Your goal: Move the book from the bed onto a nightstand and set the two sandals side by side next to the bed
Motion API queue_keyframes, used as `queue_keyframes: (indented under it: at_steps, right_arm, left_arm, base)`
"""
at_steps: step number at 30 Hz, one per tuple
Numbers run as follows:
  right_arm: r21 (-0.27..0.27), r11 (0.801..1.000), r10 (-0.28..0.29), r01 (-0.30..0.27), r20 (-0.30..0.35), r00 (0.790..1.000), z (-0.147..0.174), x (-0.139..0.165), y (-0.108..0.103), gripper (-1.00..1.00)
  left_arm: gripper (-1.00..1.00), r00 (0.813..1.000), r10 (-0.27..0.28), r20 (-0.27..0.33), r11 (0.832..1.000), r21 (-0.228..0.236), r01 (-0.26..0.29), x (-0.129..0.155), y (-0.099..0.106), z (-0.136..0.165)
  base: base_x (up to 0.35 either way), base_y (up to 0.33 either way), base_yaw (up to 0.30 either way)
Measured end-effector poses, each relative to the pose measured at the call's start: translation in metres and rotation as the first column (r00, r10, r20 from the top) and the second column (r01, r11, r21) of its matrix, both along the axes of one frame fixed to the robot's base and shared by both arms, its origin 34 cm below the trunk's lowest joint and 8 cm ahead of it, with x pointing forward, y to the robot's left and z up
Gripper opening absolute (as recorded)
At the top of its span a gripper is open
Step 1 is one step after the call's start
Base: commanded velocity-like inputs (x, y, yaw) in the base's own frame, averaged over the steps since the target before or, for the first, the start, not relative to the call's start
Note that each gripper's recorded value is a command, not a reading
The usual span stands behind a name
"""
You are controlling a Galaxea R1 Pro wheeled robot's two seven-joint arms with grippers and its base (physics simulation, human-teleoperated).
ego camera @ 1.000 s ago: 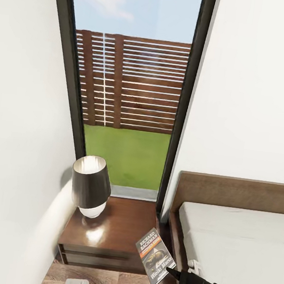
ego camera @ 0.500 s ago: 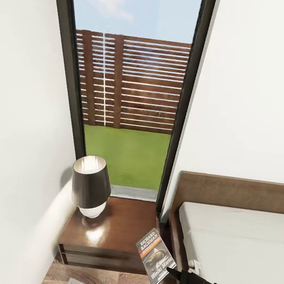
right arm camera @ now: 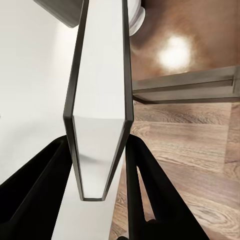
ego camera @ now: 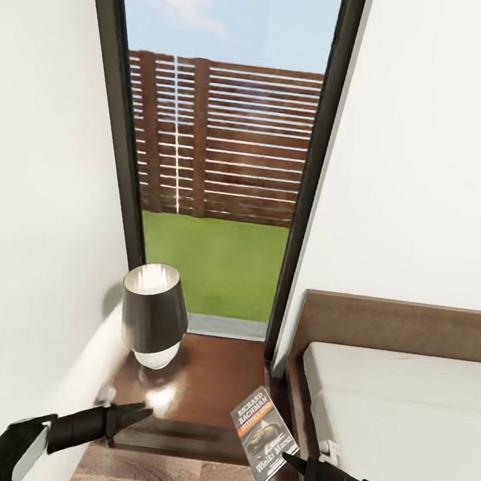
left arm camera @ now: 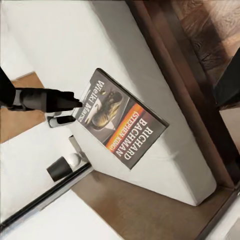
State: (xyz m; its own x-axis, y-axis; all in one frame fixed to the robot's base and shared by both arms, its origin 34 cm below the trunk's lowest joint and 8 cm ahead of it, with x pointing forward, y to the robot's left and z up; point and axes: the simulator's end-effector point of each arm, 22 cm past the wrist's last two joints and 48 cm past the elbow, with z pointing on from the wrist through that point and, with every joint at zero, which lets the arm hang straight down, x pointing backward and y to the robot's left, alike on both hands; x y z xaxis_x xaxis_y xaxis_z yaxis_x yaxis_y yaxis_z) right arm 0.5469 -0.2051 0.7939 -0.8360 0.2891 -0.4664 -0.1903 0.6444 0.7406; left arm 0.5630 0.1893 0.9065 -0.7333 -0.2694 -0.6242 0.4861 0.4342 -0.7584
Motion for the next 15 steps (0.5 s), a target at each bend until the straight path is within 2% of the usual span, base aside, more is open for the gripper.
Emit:
queue_keyframes:
  at_steps: [5,8,15]
  right_arm:
    - [0.007,1.000,0.000,0.000,0.000,1.000,0.001,0.000,0.001,-1.00]
    - [0.026,1.000,-0.001,0.001,0.004,1.000,0.006,0.002,0.002,-1.00]
    - [0.049,0.999,-0.001,0.001,0.004,1.000,0.011,0.005,0.003,-1.00]
  left_arm:
    - [1.00,0.999,-0.024,-0.022,0.999,-0.036,0.023,0.003,-0.005,0.015]
    - [1.00,0.999,-0.044,-0.024,0.997,-0.066,0.042,0.001,-0.025,0.018]
    - [1.00,0.998,-0.054,-0.024,0.995,-0.080,0.052,0.000,-0.035,0.019]
  base:
    - [0.000,0.000,0.000]
    - [0.000,0.000,0.000]
    - [0.000,0.000,0.000]
